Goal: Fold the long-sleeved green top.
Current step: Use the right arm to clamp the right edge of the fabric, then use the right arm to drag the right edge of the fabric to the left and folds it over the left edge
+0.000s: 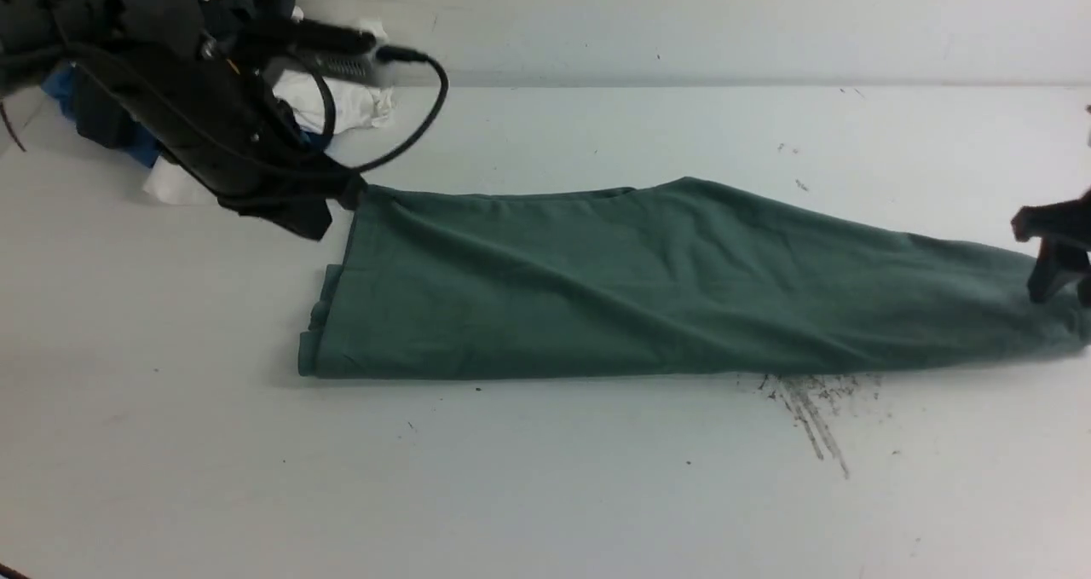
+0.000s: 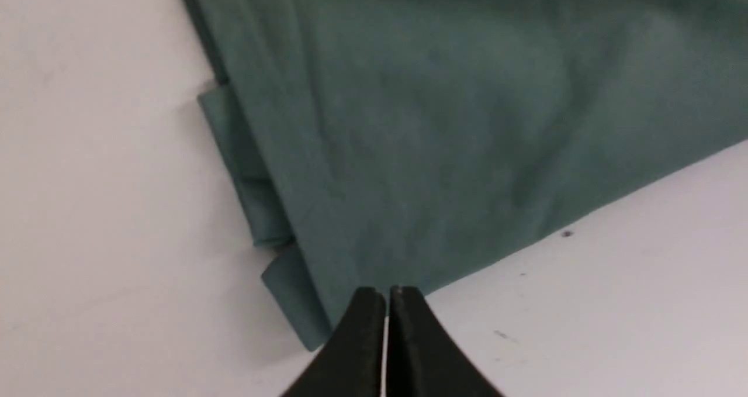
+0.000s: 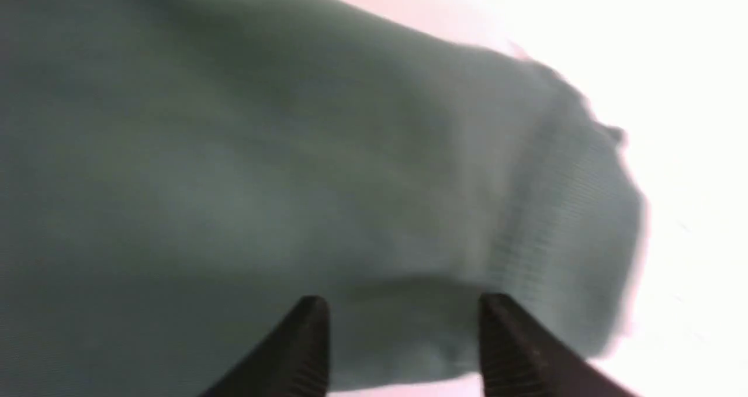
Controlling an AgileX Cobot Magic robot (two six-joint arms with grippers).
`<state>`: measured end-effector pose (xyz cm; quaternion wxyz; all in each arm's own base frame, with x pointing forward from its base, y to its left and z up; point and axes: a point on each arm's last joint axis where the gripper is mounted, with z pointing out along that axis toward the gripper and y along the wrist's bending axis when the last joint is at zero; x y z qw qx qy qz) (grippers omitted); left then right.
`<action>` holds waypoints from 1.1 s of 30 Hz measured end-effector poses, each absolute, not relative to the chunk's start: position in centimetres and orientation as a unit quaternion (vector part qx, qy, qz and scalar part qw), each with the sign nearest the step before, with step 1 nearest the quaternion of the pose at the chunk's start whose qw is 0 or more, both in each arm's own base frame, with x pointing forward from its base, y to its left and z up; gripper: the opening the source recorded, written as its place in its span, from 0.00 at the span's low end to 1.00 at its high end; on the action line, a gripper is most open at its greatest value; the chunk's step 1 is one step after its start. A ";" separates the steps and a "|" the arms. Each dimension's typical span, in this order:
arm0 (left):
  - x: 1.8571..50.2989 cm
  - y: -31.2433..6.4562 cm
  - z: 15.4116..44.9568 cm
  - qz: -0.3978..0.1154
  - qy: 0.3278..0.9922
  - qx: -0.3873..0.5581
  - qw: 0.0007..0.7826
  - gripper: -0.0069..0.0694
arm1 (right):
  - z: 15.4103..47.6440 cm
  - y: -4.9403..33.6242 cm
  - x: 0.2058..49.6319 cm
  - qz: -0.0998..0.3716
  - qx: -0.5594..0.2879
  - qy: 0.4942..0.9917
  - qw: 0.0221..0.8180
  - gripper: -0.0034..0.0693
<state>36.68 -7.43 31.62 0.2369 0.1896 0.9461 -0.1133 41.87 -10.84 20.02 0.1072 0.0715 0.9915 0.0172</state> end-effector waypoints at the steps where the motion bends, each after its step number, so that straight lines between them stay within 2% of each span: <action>1: 36.2 -7.4 32.4 -0.116 0.942 0.195 0.246 0.08 | 19.9 -11.3 41.8 0.017 0.077 0.991 0.106 0.64; 3: 34.5 -7.5 35.0 -0.128 0.930 0.211 0.274 0.08 | 19.6 -12.4 41.7 0.017 0.091 0.990 0.110 0.74; 6: 32.1 -7.3 37.7 -0.130 0.919 0.229 0.295 0.08 | 18.9 -13.4 42.0 0.012 0.102 0.986 0.128 0.78; 10: 30.2 -7.1 39.0 -0.130 0.915 0.239 0.297 0.08 | 17.0 -13.9 42.2 0.015 0.110 0.987 0.116 0.78; 13: 28.2 -6.9 39.3 -0.131 0.915 0.245 0.292 0.08 | 15.1 -13.9 42.5 0.033 0.120 0.987 0.097 0.72; 14: 26.8 -6.7 39.0 -0.131 0.916 0.246 0.289 0.08 | 15.0 -13.8 42.6 0.050 0.124 0.986 0.102 0.64; 16: 26.0 -6.5 38.8 -0.128 0.917 0.246 0.287 0.08 | 15.0 -13.5 42.7 0.062 0.121 0.985 0.102 0.57; 17: 24.4 -6.1 38.3 -0.120 0.919 0.247 0.283 0.08 | 15.0 -13.3 42.8 0.077 0.112 0.985 0.103 0.44; 19: 22.6 -5.6 37.6 -0.104 0.922 0.248 0.280 0.08 | 15.0 -13.1 42.7 0.082 0.100 0.987 0.099 0.27; 22: 19.6 -4.7 36.4 -0.080 0.926 0.248 0.273 0.08 | 15.9 -13.3 42.2 0.070 0.087 0.989 0.096 0.09; 23: 19.2 -4.7 36.5 -0.078 0.925 0.247 0.278 0.08 | 16.1 -13.4 42.1 0.066 0.085 0.990 0.095 0.08; 25: 16.6 -3.9 35.4 -0.057 0.928 0.241 0.278 0.08 | 19.3 -14.0 41.3 0.028 0.081 0.990 0.115 0.06; 26: 16.4 -3.8 35.2 -0.054 0.928 0.241 0.277 0.08 | 19.6 -14.0 41.2 0.022 0.080 0.990 0.117 0.06; 29: 14.3 -3.1 33.4 -0.031 0.928 0.234 0.290 0.08 | 26.1 -14.0 39.6 -0.022 0.086 0.979 0.186 0.06; 31: 14.0 -2.9 32.6 -0.024 0.922 0.222 0.317 0.08 | 29.7 -12.7 38.7 -0.030 0.078 0.969 0.232 0.06; 33: 14.2 -2.9 32.0 -0.025 0.914 0.197 0.354 0.08 | 33.6 -9.4 37.8 -0.018 0.049 0.957 0.286 0.06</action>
